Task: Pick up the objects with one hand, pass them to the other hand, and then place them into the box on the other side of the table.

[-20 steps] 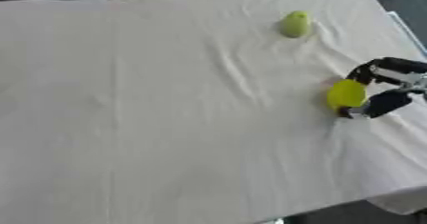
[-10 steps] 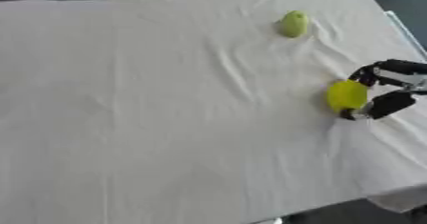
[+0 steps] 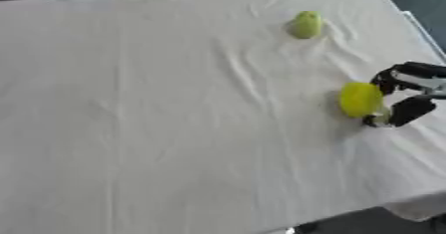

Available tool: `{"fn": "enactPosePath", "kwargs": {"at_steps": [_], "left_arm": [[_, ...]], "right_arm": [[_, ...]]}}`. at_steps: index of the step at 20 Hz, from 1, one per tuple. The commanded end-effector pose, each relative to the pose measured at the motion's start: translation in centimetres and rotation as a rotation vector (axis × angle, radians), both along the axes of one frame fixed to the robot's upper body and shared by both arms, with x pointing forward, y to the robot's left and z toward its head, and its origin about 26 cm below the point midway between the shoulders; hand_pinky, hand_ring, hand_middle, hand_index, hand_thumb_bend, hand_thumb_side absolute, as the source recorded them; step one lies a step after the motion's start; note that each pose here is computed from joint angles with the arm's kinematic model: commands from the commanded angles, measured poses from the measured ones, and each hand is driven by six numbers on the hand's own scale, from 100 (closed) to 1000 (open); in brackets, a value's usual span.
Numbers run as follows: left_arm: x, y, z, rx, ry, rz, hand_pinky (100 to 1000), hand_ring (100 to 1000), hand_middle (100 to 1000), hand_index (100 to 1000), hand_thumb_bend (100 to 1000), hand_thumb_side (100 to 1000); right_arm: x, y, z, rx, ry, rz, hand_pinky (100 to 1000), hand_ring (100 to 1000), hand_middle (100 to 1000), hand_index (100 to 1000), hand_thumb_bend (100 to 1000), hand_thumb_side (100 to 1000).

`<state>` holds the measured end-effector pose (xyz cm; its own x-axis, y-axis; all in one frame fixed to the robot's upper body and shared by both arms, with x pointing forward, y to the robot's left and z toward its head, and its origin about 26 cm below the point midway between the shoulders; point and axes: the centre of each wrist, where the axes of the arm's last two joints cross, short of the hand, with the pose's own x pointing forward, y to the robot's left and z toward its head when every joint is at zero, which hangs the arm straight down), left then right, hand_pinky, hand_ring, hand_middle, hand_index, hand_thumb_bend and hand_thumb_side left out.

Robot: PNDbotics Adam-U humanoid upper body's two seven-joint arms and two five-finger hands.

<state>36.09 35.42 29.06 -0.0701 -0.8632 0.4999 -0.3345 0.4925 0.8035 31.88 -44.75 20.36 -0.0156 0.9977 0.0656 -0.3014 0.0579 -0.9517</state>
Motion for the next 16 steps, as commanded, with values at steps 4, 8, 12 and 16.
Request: {"fn": "enactPosePath", "kwargs": {"at_steps": [4,8,12,16], "left_arm": [[-0.44,0.32,1.32,0.015,-0.035,0.009,747,705,646,736,639,448],[-0.44,0.26,1.33,0.016,-0.036,0.008,747,706,647,736,640,448],[-0.46,0.3,1.34,0.021,-0.038,0.013,748,706,647,737,641,446],[-0.48,0.31,1.41,0.024,-0.04,0.014,747,705,646,736,641,446]], "right_arm": [[-0.05,-0.19,1.48,0.033,-0.105,-0.027,743,639,505,657,351,173],[-0.19,0.0,1.3,0.092,-0.137,-0.03,739,627,493,643,334,197],[-0.46,0.15,1.31,0.075,-0.096,-0.001,781,717,620,795,508,342],[-0.48,0.08,1.7,0.011,-0.018,0.041,833,801,727,898,462,267]]}}
